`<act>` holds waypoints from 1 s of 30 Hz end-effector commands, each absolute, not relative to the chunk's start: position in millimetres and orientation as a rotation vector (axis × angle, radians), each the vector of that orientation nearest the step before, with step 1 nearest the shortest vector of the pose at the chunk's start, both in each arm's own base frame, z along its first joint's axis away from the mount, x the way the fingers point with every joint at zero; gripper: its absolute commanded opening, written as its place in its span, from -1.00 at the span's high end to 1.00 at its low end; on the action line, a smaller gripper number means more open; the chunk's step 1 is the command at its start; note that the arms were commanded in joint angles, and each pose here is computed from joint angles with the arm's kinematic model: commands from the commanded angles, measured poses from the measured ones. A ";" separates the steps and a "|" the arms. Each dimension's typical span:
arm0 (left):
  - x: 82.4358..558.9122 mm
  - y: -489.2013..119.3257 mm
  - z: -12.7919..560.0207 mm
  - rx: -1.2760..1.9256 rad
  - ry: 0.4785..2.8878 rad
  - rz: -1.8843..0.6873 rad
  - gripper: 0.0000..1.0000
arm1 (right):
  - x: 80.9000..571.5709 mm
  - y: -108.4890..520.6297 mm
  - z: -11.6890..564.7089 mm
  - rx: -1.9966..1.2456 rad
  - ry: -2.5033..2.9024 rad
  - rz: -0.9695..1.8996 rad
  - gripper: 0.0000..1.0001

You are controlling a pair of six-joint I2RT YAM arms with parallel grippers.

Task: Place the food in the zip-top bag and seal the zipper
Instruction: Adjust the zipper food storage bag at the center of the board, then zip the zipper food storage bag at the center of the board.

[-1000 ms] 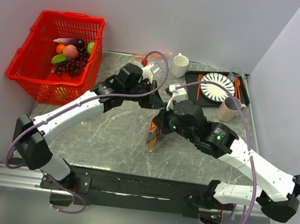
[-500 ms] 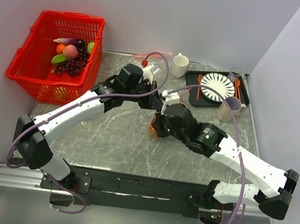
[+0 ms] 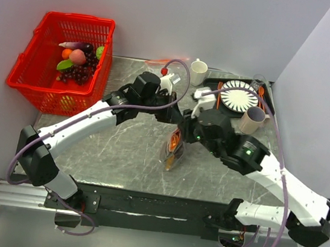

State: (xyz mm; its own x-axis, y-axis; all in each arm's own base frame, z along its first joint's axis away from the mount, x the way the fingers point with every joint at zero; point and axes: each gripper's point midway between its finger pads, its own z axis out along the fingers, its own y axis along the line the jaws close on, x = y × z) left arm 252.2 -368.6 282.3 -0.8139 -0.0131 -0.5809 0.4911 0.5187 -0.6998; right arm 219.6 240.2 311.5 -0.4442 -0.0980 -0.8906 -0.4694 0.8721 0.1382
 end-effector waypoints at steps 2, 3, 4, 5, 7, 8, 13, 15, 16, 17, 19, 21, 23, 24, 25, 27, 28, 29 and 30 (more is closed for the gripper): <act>249.2 -376.2 326.7 0.465 2.076 -1.333 0.99 | 245.4 184.0 331.9 -0.223 1.999 0.410 0.12; 248.4 -376.1 326.8 0.467 2.073 -1.332 0.99 | 245.1 184.0 330.2 -0.201 2.015 0.450 -0.05; 247.3 -375.3 328.0 0.469 2.068 -1.335 0.99 | 248.6 177.4 327.1 -0.163 2.023 0.449 -0.13; 246.9 -374.9 326.8 0.469 2.068 -1.335 0.99 | 256.4 168.7 327.7 -0.101 2.018 0.446 -0.25; 245.0 -375.2 326.7 0.474 2.061 -1.340 0.99 | 260.5 169.8 326.6 -0.047 2.017 0.516 -0.31; 244.7 -375.2 325.7 0.477 2.062 -1.340 0.99 | 265.9 165.3 324.4 -0.013 2.023 0.530 -0.68; 242.5 -377.1 324.2 0.499 2.060 -1.318 0.99 | 281.4 164.2 319.5 0.227 2.064 0.627 -1.00; 243.1 -377.5 322.4 0.502 2.058 -1.299 0.99 | 286.7 162.0 317.8 0.348 2.069 0.633 -1.00; 241.9 -378.5 321.7 0.510 2.056 -1.293 0.99 | 290.2 158.4 310.2 0.396 2.089 0.597 -1.00; 242.1 -378.6 321.1 0.512 2.052 -1.280 0.99 | 292.1 158.7 308.3 0.443 2.096 0.601 -1.00; 240.9 -380.9 319.1 0.523 2.051 -1.265 0.99 | 296.1 158.9 299.4 0.491 2.127 0.578 -1.00; 239.0 -382.0 318.6 0.536 2.046 -1.245 0.99 | 299.4 162.4 294.7 0.519 2.145 0.586 -0.95; 239.3 -382.3 318.4 0.544 2.040 -1.231 0.99 | 300.9 165.3 291.3 0.547 2.151 0.599 -0.86; 238.5 -382.3 319.0 0.548 2.036 -1.225 0.99 | 303.3 167.0 289.0 0.548 2.153 0.601 -0.74; 238.2 -382.5 318.9 0.551 2.034 -1.222 0.99 | 304.1 167.6 287.4 0.557 2.155 0.603 -0.69; 237.0 -382.7 320.3 0.561 2.026 -1.217 0.99 | 307.8 167.6 285.2 0.580 2.149 0.597 -0.48; 237.0 -382.2 321.2 0.567 2.019 -1.210 0.99 | 308.8 167.7 283.9 0.589 2.151 0.597 -0.45; 235.9 -382.5 321.8 0.572 2.015 -1.209 0.99 | 310.3 169.4 282.2 0.586 2.158 0.594 -0.41; 235.8 -382.4 321.8 0.573 2.013 -1.202 0.99 | 311.2 170.2 281.5 0.583 2.162 0.592 -0.29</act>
